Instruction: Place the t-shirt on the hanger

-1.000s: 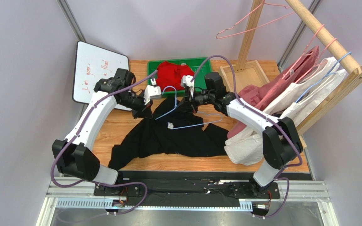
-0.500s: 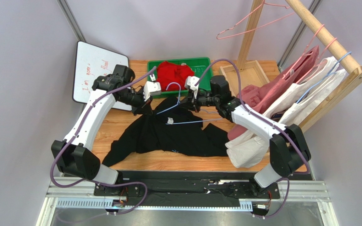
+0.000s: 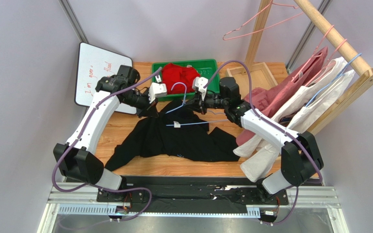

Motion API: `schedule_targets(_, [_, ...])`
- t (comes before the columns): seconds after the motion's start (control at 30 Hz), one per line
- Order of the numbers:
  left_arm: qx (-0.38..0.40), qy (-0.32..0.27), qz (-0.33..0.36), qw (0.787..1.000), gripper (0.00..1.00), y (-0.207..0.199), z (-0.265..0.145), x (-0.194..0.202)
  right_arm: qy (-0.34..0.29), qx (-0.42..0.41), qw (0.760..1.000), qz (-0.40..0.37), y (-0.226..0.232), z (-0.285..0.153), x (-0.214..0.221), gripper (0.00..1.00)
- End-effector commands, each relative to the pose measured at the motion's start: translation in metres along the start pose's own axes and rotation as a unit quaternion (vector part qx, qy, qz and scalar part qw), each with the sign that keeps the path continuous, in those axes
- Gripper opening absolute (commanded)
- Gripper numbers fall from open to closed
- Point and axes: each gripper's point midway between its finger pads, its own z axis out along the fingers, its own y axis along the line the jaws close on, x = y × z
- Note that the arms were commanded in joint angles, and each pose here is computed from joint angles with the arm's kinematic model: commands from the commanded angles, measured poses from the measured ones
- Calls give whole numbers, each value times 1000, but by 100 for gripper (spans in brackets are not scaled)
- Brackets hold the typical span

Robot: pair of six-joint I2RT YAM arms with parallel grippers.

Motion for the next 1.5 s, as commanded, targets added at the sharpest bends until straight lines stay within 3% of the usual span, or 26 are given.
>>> schedule_targets(0.0, [12, -35, 16, 999, 0, -5, -4, -23, -67, -6, 998, -11, 5, 17, -26, 0])
schedule_targets(0.27, [16, -52, 9, 999, 1, -8, 0, -29, -130, -11, 991, 42, 10, 38, -40, 0])
schedule_targets(0.47, [-12, -5, -2, 1000, 34, 0, -11, -11, -134, -24, 989, 51, 18, 39, -37, 0])
schedule_targets(0.53, [-13, -16, 3, 1000, 44, 8, -26, -15, -134, -27, 990, 45, 21, 38, -37, 0])
schedule_targets(0.67, [-9, 1, 63, 998, 55, 2, -35, -4, -134, -37, 989, 43, 26, 36, -37, 0])
schedule_targets(0.7, [-8, 0, 70, 998, 63, -4, -34, 0, -135, -39, 989, 43, 26, 35, -38, 0])
schedule_targets(0.9, [-37, -32, 129, 990, 69, 4, -21, 1, -149, -48, 987, 40, 28, 35, -48, 0])
schedule_targets(1.13, [-34, -47, 146, 988, 65, 14, 4, 3, -169, -66, 983, 38, 35, 37, -64, 0])
schedule_targets(1.23, [-25, -55, 144, 988, 57, 12, 16, 1, -172, -74, 982, 37, 40, 42, -65, 0])
schedule_targets(1.33, [-14, -61, 147, 987, 40, 5, 24, -2, -175, -73, 981, 37, 39, 47, -67, 0])
schedule_targets(1.37, [-11, -62, 146, 987, 29, 2, 25, -1, -178, -73, 981, 35, 39, 48, -70, 0])
schedule_targets(1.43, [-3, -62, 139, 988, 17, -3, 28, 1, -175, -74, 981, 40, 38, 50, -69, 0])
schedule_targets(1.47, [0, -60, 129, 990, 3, -5, 29, 3, -171, -73, 982, 42, 36, 50, -70, 0])
